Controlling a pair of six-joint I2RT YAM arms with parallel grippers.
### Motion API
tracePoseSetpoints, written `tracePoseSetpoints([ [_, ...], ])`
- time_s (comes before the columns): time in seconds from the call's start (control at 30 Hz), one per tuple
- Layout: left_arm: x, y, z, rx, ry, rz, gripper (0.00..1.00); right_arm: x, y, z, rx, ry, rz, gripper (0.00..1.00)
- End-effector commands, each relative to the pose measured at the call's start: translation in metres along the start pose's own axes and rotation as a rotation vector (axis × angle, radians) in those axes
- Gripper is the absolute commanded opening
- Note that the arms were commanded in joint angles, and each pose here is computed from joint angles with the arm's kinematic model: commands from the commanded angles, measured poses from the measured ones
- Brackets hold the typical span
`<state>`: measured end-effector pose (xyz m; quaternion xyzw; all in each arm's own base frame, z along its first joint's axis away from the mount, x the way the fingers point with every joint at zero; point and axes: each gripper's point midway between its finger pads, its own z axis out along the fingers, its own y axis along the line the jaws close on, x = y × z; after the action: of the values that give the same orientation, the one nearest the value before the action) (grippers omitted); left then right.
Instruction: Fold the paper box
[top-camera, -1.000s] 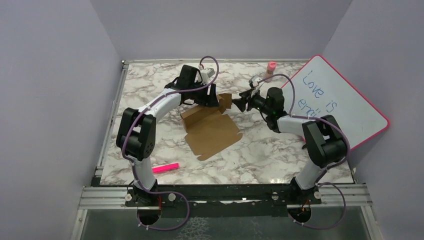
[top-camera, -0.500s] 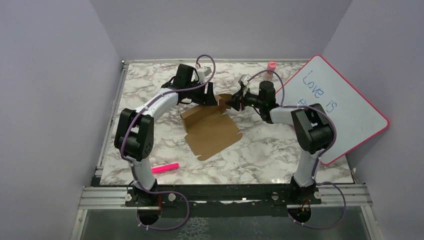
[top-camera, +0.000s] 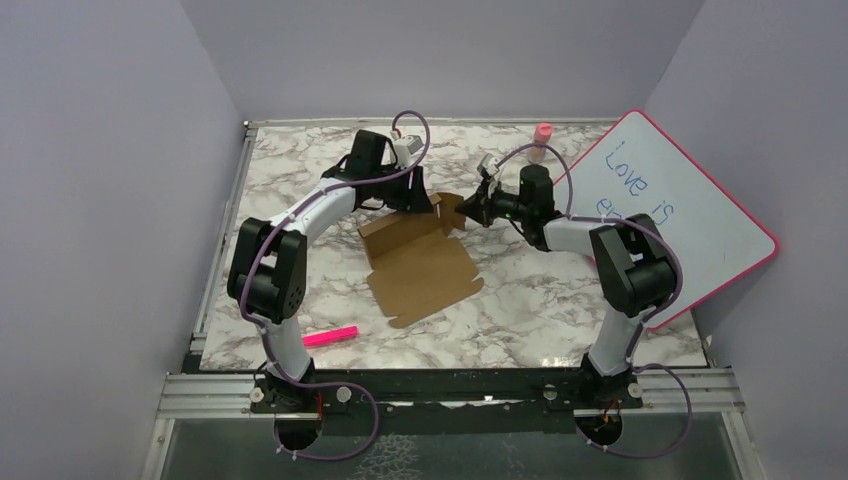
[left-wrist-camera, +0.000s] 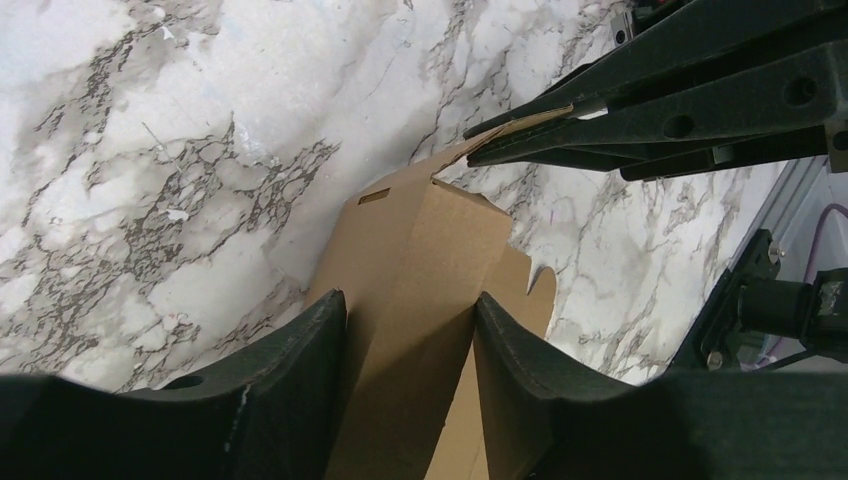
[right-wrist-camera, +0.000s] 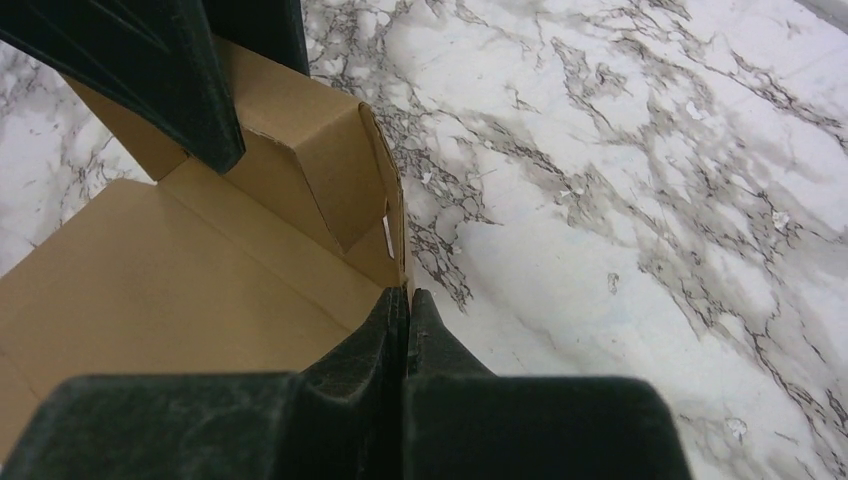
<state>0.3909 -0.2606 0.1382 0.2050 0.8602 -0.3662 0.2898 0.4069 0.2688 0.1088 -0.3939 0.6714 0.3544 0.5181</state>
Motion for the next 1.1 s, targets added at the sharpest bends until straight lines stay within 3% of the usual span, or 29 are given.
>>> tracePoseSetpoints([
  [0.0,-0.007,-0.007,-0.007,0.025,-0.033,0.003,0.47,-0.018,-0.004,-0.009,0.08,-0.013,-0.042,0.01],
  [0.5,-0.018,-0.009,-0.02,-0.058,-0.104,0.035,0.47,-0.021,-0.001,0.003,0.37,0.071,0.066,0.02],
  [0.7,-0.023,-0.011,-0.026,-0.109,-0.14,0.059,0.48,-0.027,0.006,0.007,0.415,0.088,0.186,0.05],
  [1.07,-0.018,-0.021,-0.021,-0.188,-0.152,0.123,0.49,-0.022,0.008,0.021,0.522,0.075,0.251,0.08],
])
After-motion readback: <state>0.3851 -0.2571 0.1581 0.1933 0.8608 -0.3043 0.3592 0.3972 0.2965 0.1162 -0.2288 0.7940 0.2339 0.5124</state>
